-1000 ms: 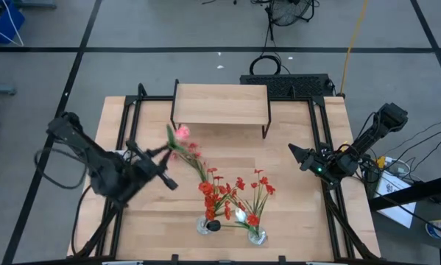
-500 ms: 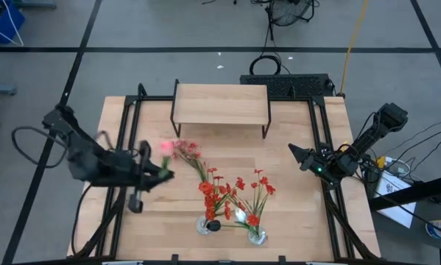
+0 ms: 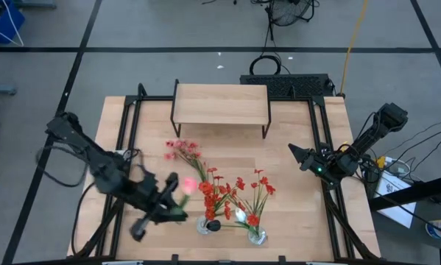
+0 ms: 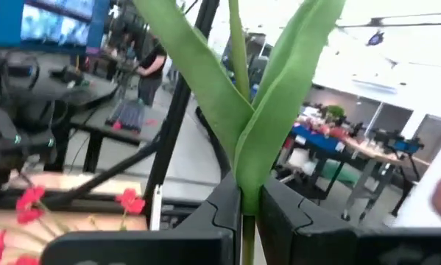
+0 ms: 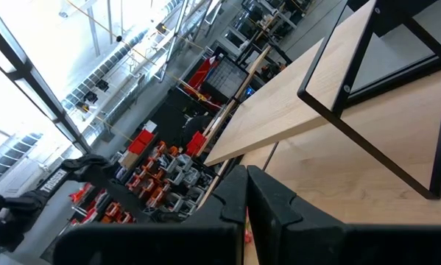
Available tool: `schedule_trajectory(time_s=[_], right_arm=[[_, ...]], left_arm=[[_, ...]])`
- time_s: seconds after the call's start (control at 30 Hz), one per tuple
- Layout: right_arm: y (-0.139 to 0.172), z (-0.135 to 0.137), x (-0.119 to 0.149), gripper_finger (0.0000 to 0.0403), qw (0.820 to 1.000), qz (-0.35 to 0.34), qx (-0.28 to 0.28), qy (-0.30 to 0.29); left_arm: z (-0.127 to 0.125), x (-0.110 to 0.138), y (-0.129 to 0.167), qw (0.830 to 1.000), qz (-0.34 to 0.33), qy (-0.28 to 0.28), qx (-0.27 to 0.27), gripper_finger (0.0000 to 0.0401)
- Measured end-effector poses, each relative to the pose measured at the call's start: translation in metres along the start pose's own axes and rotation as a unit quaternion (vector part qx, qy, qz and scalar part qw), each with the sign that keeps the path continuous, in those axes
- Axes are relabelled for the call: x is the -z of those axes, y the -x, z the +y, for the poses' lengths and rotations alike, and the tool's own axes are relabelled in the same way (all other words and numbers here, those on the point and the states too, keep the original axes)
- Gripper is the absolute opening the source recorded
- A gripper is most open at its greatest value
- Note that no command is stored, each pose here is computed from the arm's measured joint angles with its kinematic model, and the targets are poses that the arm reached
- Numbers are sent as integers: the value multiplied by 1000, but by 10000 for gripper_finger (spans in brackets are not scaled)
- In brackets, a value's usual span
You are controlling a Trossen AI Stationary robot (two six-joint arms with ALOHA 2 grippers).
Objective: Pick and place flowers into a vace then onto a shelf
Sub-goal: Put the light pink flower into the left transparent vase
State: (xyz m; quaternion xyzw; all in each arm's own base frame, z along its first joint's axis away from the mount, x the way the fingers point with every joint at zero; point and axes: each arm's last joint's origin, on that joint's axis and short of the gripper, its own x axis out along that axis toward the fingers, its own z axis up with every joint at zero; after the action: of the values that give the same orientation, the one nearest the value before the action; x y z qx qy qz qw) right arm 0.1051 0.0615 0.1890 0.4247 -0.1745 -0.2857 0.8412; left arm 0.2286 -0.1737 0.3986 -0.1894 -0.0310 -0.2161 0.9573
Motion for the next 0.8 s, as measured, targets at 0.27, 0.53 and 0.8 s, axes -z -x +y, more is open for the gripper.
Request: schedule_trajectory(time_s=[0.27, 0.53, 0.8], right_arm=[[0, 0, 0, 4, 1000, 0, 0, 0], [0, 0, 0, 4, 1000, 0, 0, 0], [0, 0, 0, 4, 1000, 0, 0, 0]], left_arm=[[26, 12, -10, 991, -15, -1, 136, 35], [61, 57, 14, 978, -93, 3, 185, 35], [82, 79, 24, 980, -97, 23, 170, 35]])
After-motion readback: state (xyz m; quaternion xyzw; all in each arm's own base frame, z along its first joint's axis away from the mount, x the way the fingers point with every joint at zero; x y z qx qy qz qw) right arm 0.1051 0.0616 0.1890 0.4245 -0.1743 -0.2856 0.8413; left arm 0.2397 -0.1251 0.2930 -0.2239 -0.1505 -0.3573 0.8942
